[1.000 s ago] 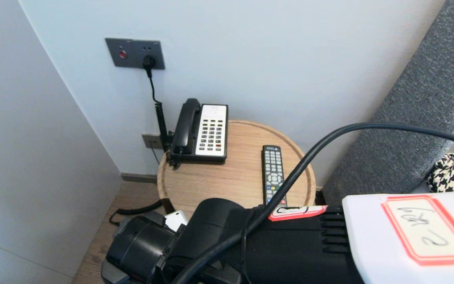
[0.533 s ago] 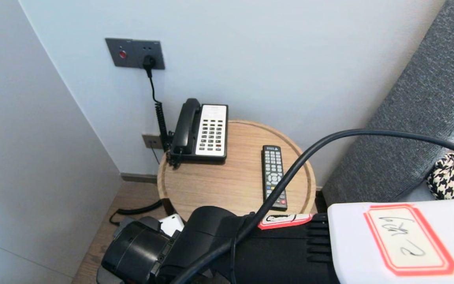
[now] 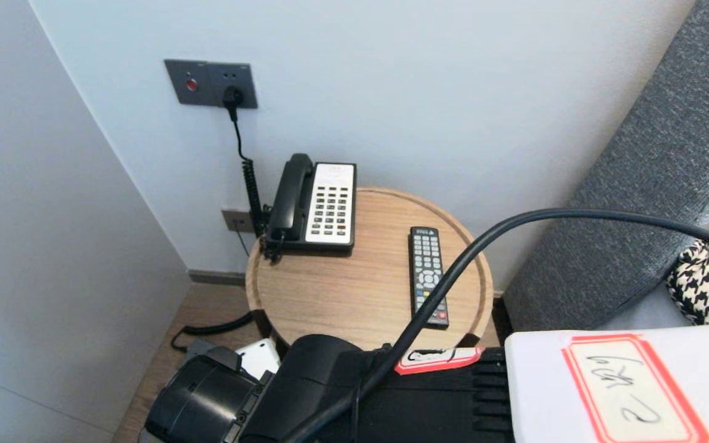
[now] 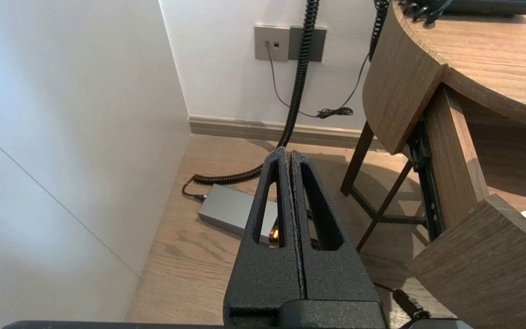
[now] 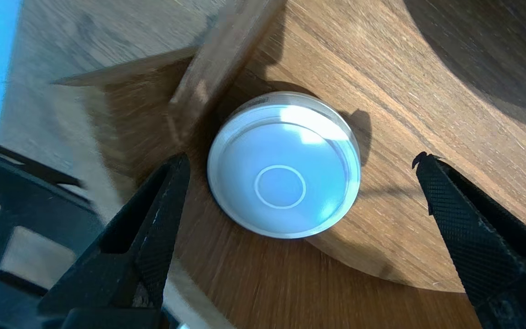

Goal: Take the remote control out of the drawer one by one and place them on the table

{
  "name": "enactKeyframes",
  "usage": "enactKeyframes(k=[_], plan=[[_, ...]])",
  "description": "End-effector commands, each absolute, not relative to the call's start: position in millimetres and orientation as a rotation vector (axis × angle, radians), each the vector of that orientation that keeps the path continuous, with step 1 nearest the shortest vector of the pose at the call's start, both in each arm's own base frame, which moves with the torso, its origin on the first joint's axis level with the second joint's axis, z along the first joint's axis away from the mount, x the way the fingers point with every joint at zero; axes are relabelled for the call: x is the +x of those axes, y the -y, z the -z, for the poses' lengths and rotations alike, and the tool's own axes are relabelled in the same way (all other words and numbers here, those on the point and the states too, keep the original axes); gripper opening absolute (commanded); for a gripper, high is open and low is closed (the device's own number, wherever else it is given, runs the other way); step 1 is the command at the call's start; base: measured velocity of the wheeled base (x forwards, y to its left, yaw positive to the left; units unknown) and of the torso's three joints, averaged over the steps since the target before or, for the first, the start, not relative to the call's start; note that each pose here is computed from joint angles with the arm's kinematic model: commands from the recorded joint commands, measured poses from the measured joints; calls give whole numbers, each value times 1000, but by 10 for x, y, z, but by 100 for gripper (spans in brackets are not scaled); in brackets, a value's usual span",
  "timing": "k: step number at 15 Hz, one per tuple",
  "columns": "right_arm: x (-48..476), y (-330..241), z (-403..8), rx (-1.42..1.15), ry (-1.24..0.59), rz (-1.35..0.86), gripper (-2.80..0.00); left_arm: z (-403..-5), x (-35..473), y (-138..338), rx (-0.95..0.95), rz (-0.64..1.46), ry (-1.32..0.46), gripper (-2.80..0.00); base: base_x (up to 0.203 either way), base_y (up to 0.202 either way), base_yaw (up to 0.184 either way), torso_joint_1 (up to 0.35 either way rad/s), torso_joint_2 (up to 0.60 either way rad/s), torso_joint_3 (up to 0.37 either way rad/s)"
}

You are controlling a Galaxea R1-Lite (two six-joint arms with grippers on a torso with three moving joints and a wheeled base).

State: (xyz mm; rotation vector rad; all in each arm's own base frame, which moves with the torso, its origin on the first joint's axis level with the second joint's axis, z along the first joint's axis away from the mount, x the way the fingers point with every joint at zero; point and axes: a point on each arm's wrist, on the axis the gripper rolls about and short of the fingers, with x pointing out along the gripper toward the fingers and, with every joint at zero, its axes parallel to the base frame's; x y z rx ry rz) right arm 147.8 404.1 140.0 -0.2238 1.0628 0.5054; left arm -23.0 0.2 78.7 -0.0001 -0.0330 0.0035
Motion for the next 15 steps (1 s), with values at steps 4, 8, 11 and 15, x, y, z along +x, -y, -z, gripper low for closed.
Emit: enactKeyframes(k=[4,8,11,15], plan=[[1482,-4017,-1260,-259,-1093,-474,0,-762,-223,-2,0,-5,25,-280,0,0,0,0,0,0],[1461,-3965,-1187,-286,-1116,-459,0,-762,-223,-2,0,-5,25,-280,0,0,0,0,0,0],[1452,-3937,-1183,-291,-1122,-454,0,-762,-223,-2,0,-5,25,-280,0,0,0,0,0,0],[1456,-3852,-1203,-297,-1131,-441,0,-762,-223,-2,0,-5,25,-280,0,0,0,0,0,0]])
